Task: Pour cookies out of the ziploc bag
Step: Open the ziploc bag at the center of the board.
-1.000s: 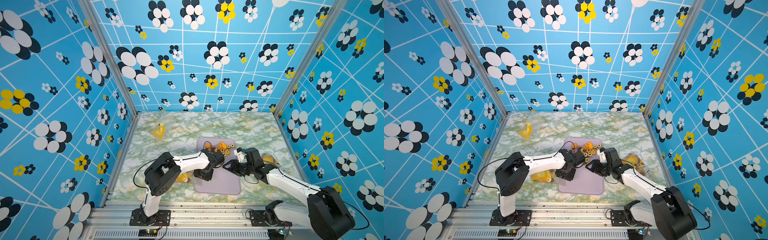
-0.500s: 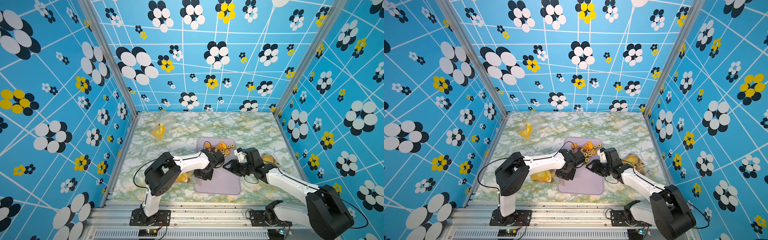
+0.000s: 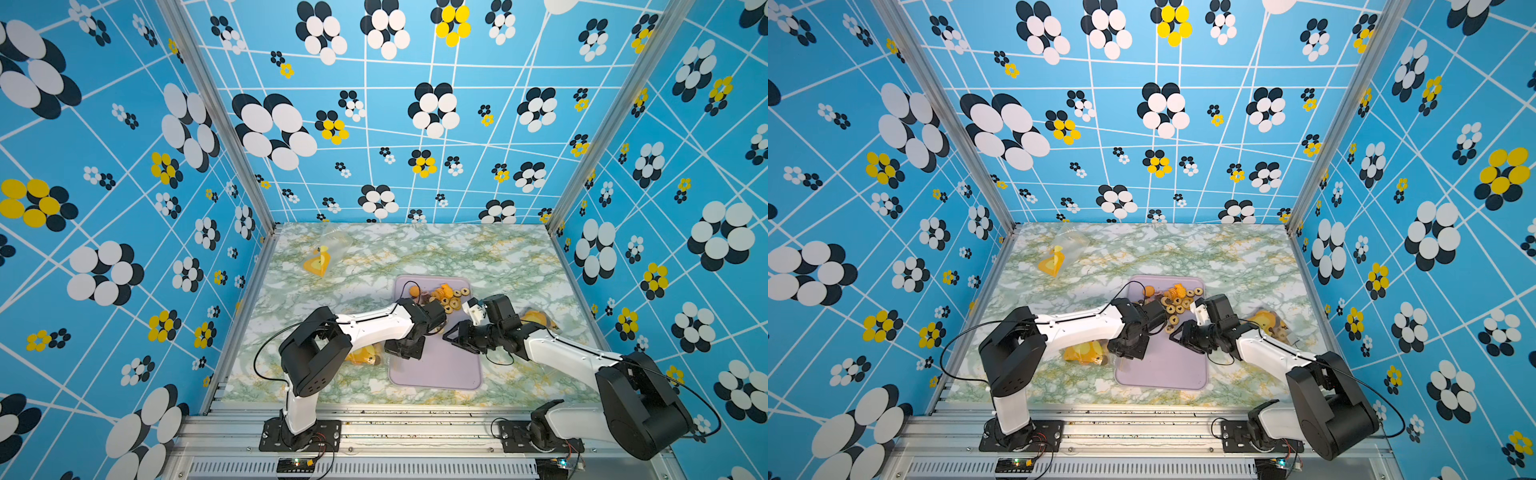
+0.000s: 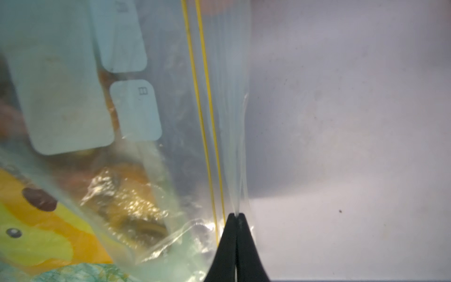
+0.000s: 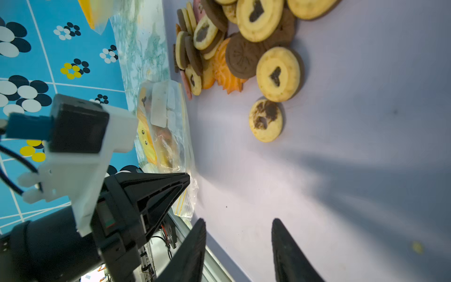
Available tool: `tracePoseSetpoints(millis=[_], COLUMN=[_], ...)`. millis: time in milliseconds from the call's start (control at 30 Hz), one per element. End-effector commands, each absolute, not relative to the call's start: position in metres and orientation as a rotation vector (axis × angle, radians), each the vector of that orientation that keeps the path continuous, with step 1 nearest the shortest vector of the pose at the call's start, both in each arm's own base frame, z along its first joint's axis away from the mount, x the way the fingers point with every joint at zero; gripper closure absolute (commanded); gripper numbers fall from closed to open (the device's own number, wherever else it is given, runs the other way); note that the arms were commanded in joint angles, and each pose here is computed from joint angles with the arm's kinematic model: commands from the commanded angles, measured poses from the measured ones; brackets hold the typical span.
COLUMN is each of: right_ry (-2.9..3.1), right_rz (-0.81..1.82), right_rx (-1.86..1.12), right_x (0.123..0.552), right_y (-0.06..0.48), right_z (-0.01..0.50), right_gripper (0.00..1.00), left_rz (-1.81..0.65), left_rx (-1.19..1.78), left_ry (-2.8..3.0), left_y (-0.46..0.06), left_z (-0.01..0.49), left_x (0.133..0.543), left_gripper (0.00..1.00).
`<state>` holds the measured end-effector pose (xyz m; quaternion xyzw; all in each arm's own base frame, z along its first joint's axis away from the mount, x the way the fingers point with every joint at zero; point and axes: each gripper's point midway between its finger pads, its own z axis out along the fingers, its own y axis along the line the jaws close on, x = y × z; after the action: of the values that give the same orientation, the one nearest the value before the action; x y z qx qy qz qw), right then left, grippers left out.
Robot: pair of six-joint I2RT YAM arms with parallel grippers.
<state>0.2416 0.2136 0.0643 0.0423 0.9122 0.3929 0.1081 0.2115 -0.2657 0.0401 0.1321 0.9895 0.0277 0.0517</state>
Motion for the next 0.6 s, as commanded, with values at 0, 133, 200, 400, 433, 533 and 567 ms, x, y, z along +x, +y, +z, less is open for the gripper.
tracePoseSetpoints(millis=[0, 133, 200, 400, 433, 533, 567], right_ry=[2.647, 2.623, 2.604, 2.573, 2.569, 2.553, 2.553], right_rz=[1.215, 1.259, 1.282, 1.334, 1.344, 1.389, 1.399], right_rx=[0.049, 0.076, 0.090, 0.035, 0.024, 0.012, 0.003], right_x=[0.249, 0.255, 0.257, 0.258, 0.257, 0.255, 0.254], right_y=[0.231, 0.246, 0.255, 0.285, 0.289, 0.300, 0.303], right_z=[0.077, 0.075, 0.074, 0.079, 0.078, 0.078, 0.077], right_gripper=[0.57, 0.60, 0.63, 0.64, 0.63, 0.64, 0.64], left_rz=[0.046, 0.039, 0.033, 0.013, 0.011, 0.006, 0.005], left_rx=[0.381, 0.365, 0.359, 0.356, 0.357, 0.351, 0.352], left_ry=[2.961, 2.951, 2.951, 2.948, 2.948, 2.948, 2.948], left_y=[-0.258, -0.252, -0.250, -0.249, -0.249, -0.250, -0.250], left_z=[0.059, 0.065, 0.066, 0.067, 0.067, 0.067, 0.066], left_x=[0.216, 0.216, 0.215, 0.215, 0.215, 0.215, 0.215], left_gripper=[0.94, 0.94, 0.94, 0.94, 0.94, 0.95, 0.94])
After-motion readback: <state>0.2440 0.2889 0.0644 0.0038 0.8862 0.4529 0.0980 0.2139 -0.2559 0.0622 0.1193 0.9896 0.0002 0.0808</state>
